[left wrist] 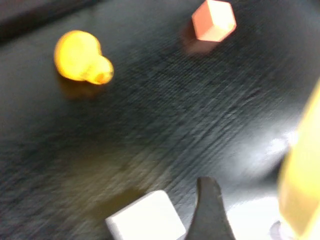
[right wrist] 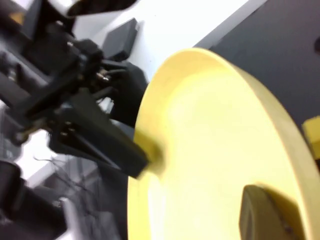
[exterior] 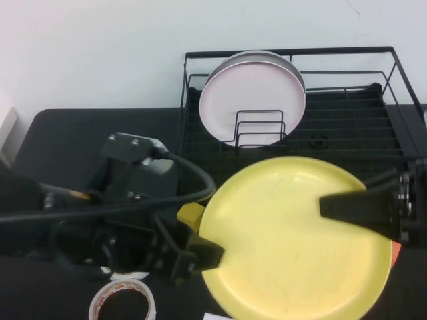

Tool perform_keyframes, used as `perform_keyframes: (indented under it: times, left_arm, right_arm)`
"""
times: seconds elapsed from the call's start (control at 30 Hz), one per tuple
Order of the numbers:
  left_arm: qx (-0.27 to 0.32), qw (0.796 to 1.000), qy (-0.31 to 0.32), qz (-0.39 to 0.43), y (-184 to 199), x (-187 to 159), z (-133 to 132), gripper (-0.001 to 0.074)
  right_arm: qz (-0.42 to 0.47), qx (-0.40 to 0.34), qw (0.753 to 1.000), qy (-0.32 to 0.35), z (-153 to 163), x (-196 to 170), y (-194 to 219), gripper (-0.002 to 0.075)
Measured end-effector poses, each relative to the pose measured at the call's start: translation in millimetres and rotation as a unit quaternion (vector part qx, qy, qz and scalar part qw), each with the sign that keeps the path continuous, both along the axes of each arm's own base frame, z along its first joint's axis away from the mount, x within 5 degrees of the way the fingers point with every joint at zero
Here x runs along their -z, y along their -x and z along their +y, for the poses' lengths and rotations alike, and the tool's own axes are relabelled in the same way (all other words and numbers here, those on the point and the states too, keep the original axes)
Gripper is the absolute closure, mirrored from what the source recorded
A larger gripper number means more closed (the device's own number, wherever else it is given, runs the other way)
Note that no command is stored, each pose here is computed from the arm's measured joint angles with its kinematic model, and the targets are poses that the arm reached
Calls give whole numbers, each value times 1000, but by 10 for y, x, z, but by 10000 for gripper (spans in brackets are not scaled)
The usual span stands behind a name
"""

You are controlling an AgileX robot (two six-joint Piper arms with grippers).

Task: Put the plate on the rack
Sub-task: Hand over the plate, then place the plate on the rack

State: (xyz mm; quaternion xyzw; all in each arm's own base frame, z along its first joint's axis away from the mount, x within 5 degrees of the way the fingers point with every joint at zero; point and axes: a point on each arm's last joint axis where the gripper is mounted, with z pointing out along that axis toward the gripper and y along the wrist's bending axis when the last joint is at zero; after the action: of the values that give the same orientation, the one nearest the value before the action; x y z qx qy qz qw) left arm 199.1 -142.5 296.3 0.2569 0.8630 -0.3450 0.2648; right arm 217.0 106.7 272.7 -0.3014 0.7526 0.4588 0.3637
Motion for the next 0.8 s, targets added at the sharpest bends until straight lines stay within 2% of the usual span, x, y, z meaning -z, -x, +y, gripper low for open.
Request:
perform_keyframes:
  times: [0.1, 0.2, 0.33, 0.4, 0.53, 0.8]
  left_arm:
    - [-4, 999, -26, -44, 107, -151, 104, 347]
    - [-20, 995, -47, -88, 260, -308, 236, 438]
    - [-60, 986, -74, -136, 478, -493, 438, 626]
    - [-87, 980, -85, -155, 592, -571, 548, 685]
    - [-148, 970, -80, -173, 816, -607, 735, 724]
    - [-218, 964, -33, -146, 1254, -100, 966, 735]
  right_arm:
    - [-55, 1, 998, 31, -5, -181, -115, 596]
    - [-122, 8, 991, 62, -15, -411, -243, 596]
    - [-228, 13, 970, 80, -19, -792, -372, 596]
    - [-275, 12, 958, 84, -13, -978, -440, 596]
    - [-318, 13, 944, 81, 12, -1226, -627, 596]
    - [-356, -41, 931, 76, 126, -1373, -1139, 596]
